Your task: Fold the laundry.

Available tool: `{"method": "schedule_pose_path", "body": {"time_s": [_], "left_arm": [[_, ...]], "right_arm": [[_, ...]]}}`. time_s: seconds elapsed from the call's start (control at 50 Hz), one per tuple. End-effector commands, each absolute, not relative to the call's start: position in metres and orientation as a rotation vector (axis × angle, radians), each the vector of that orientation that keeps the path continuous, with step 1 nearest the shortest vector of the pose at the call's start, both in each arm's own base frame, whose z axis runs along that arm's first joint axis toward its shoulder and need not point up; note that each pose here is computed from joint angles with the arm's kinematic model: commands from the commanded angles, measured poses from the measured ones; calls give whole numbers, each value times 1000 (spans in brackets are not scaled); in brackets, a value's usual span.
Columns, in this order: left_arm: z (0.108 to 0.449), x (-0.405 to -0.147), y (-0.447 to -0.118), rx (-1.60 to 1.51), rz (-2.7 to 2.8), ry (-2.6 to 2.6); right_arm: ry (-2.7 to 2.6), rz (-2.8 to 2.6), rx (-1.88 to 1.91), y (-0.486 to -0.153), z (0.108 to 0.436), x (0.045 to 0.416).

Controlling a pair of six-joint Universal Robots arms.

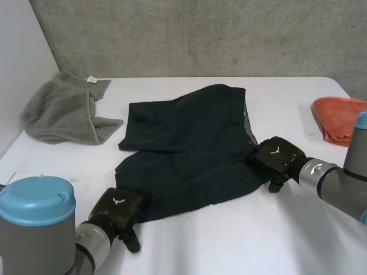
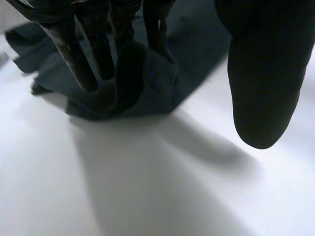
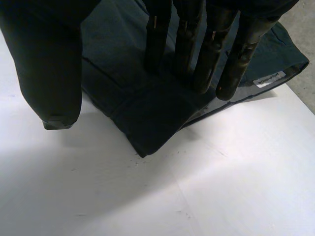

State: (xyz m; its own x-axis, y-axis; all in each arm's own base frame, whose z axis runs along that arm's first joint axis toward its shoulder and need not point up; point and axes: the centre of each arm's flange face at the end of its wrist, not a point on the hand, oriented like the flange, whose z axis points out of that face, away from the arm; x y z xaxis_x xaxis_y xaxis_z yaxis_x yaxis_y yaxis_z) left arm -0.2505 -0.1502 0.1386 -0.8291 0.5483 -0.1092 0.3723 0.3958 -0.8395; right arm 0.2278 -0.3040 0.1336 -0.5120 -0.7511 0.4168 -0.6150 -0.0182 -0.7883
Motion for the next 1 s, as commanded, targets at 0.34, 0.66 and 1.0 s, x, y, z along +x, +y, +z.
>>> {"method": "schedule_pose_path", "body": {"time_s": [0.34,0.66,1.0], "left_arm": [[121,-266,-190,-790,1591,-2451],[151,-265,-185,-815,1759,-2325],[171,-232,-100,-1394,1301,-2494]], "right_arm": [[2113,-1598,-1473,-315,121,230],[2154,-1630,-1395,-318,133,229],[2377,-1016,-1693,-224,202,182]]}}
